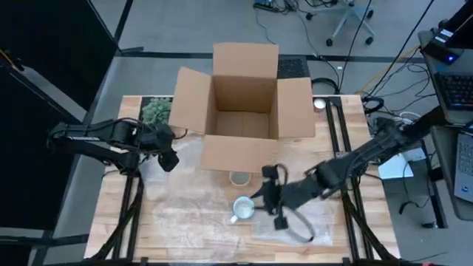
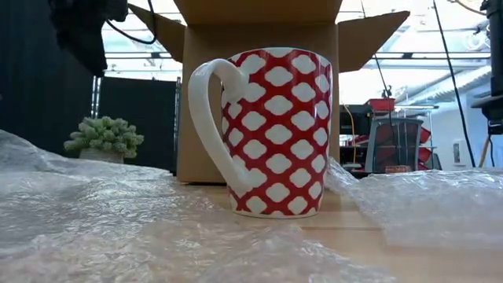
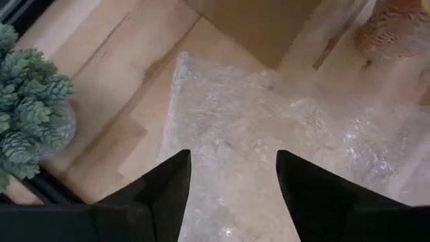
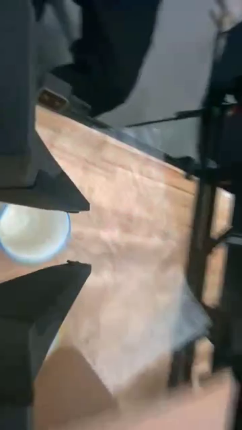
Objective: Wrap mug
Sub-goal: Wrap the red patterned mug with bubble wrap
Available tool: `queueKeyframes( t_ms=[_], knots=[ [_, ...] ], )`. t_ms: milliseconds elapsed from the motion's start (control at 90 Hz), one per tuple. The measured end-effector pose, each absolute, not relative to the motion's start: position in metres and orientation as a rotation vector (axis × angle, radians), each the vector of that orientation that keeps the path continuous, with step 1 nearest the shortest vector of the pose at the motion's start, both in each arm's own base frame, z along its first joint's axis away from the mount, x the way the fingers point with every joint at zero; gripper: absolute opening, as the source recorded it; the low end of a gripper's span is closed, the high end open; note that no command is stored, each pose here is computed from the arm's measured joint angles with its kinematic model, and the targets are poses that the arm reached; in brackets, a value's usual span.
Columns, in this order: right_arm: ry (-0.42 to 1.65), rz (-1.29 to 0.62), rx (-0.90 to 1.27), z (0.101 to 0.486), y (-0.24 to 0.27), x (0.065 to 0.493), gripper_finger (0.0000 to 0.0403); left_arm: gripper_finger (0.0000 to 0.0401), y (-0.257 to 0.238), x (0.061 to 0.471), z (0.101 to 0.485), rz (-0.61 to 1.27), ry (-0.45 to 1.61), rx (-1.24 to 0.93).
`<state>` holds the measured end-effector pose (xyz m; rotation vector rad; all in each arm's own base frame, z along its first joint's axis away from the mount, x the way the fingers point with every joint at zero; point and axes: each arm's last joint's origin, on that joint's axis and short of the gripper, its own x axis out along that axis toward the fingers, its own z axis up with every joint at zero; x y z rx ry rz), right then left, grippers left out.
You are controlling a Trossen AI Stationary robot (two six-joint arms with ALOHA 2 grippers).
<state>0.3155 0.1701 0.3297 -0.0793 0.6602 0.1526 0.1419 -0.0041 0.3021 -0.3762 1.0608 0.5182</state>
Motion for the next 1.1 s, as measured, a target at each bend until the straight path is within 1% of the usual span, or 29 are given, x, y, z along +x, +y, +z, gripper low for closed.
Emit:
queueKeyframes(
  t_ms=[189,289,389,500,622,744,844,956,1033,1100],
  knots=[
    [0.792,0.123,-0.055,0.299,0.197,0.346,0.0193,0.0206,-0.023,0.143,0.303,0.366,1.072,-0.384],
    [0.852,0.111,-0.057,0.285,0.21,0.357,0.0204,0.0206,-0.036,0.144,0.304,0.286,1.052,-0.374],
    [0.923,0.081,-0.047,0.273,0.218,0.363,0.0205,0.0206,-0.051,0.144,0.307,0.189,1.019,-0.35],
    [1.001,0.024,-0.024,0.259,0.221,0.368,0.02,0.0205,-0.066,0.145,0.31,0.103,0.962,-0.338],
    [1.028,-0.009,-0.007,0.244,0.222,0.378,0.0192,0.0205,-0.082,0.145,0.314,0.017,0.882,-0.325],
    [1.073,-0.056,-0.002,0.228,0.218,0.384,0.0184,0.0205,-0.095,0.145,0.311,-0.04,0.844,-0.303],
    [1.116,-0.101,0.004,0.216,0.211,0.388,0.0174,0.0205,-0.102,0.144,0.306,-0.039,0.833,-0.269],
    [1.128,-0.109,0.013,0.21,0.208,0.393,0.0159,0.0205,-0.107,0.145,0.3,-0.025,0.841,-0.238],
    [1.145,-0.077,-0.001,0.207,0.208,0.394,0.0151,0.0205,-0.111,0.147,0.296,-0.021,0.852,-0.223],
    [1.148,-0.048,-0.045,0.207,0.209,0.393,0.0135,0.0205,-0.115,0.15,0.291,-0.021,0.863,-0.209]
  ],
)
